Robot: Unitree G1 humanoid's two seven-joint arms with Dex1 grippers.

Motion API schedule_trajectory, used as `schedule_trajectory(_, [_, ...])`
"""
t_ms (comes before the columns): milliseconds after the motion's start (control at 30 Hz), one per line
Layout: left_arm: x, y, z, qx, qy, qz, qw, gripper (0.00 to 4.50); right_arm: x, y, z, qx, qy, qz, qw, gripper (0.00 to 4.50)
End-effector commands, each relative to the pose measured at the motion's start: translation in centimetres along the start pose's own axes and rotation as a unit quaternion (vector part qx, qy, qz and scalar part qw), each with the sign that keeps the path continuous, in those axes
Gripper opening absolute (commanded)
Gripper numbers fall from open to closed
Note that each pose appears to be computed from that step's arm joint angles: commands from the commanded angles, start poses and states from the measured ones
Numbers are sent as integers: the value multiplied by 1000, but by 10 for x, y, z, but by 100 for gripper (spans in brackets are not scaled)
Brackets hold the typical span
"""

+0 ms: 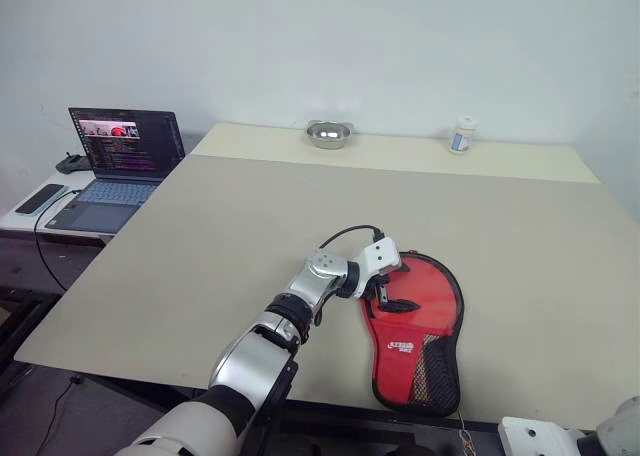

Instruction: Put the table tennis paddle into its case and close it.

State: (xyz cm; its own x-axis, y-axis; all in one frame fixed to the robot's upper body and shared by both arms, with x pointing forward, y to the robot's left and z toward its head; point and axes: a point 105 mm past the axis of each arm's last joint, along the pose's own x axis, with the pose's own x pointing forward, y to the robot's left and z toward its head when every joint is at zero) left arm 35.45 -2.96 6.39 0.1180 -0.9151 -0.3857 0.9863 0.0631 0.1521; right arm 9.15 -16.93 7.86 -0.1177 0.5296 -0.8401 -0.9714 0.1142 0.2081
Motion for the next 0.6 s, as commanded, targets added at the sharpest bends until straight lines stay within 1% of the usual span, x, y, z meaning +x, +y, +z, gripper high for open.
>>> schedule_trajectory(33, [5, -18, -34, -19, 62, -26, 998, 450, 2, 7, 9, -7, -10, 24, 1000, 17])
schedule_trajectory(100, [6, -19, -34, -18, 61, -29, 998, 450, 0, 5, 11, 3, -17, 25, 1000, 90])
schedule_trajectory(133, [6, -20, -34, -18, 60, -30, 998, 450, -1, 5, 11, 5, -18, 27, 999, 110])
schedule_trajectory(267, [7, -21, -33, -18, 56, -32, 998, 450, -8, 3, 17, 7, -30, 21, 999, 240])
schedule_trajectory(400, [9, -22, -30, -19, 49, -32, 998, 450, -19, -1, 24, 13, -45, 11, 999, 384])
schedule_trajectory(467, [11, -22, -27, -19, 42, -31, 998, 450, -26, -5, 28, 17, -54, -2, 998, 448])
schedule_trajectory(533, [14, -22, -22, -19, 33, -29, 999, 450, -34, -15, 32, 20, -67, -27, 997, 448])
schedule_trajectory(600, [14, -21, -15, -14, 17, -29, 999, 450, -48, -32, 37, 23, -87, -71, 993, 448])
